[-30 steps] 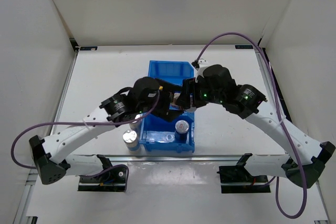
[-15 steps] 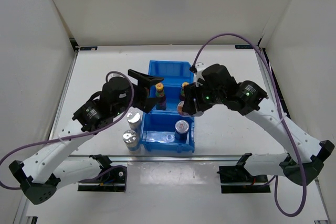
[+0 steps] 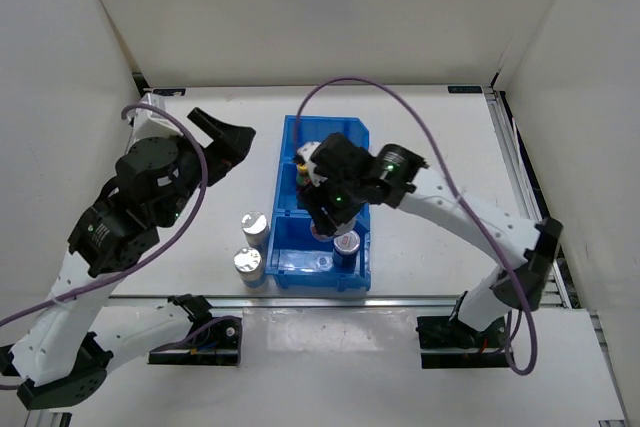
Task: Organize the condiment bottles
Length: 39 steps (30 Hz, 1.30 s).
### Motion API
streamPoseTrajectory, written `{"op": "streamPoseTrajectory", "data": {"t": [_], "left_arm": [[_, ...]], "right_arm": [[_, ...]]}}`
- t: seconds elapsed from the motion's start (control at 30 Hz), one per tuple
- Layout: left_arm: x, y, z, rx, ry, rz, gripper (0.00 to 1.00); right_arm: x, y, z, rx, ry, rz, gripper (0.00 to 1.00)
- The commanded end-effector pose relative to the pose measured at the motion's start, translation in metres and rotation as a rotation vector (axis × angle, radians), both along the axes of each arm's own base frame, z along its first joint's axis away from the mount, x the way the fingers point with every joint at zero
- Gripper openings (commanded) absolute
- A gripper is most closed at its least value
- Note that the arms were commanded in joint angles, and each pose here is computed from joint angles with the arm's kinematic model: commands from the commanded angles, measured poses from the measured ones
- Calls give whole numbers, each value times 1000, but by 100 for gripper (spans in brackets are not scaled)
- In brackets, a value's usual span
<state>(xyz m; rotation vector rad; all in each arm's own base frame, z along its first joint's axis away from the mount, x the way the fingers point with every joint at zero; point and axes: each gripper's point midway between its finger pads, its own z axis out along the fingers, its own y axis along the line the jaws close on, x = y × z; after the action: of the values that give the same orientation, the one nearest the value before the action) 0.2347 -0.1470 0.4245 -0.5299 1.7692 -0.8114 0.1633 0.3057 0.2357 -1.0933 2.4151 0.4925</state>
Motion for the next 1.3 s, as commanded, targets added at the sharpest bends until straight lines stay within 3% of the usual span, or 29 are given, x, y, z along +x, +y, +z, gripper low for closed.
{"op": "streamPoseTrajectory", "data": {"t": [0.0,0.33,0.6,0.8,0.97,1.13,1.17,1.2,1.27], "left_arm": [[-5,41,-18,257,10,89,99],[-35,83,-48,357,61,149,99],[-55,95,-93,371,166,145,99],[-63,97,-116,429,237,116,99],[-68,98,-125,392,257,124,99],[-78,104,-139,394,277,117,99],[-78,104,-139,394,277,117,99],[-81,105,-142,398,292,119,99],[-83,108,-149,421,316,117,99]], "right_arm": [[2,25,16,-13,-102,61,0],[-13,41,-52,-155,-60,121,0],[-19,55,-99,-137,-11,162,0],[-13,68,-112,-167,-12,198,0],[-3,77,-117,-199,-37,216,0],[-5,74,-121,-228,-15,221,29],[-6,75,-121,-223,-8,225,37],[-7,75,-118,-225,-7,225,56],[-7,75,-107,-201,-15,216,66]]}}
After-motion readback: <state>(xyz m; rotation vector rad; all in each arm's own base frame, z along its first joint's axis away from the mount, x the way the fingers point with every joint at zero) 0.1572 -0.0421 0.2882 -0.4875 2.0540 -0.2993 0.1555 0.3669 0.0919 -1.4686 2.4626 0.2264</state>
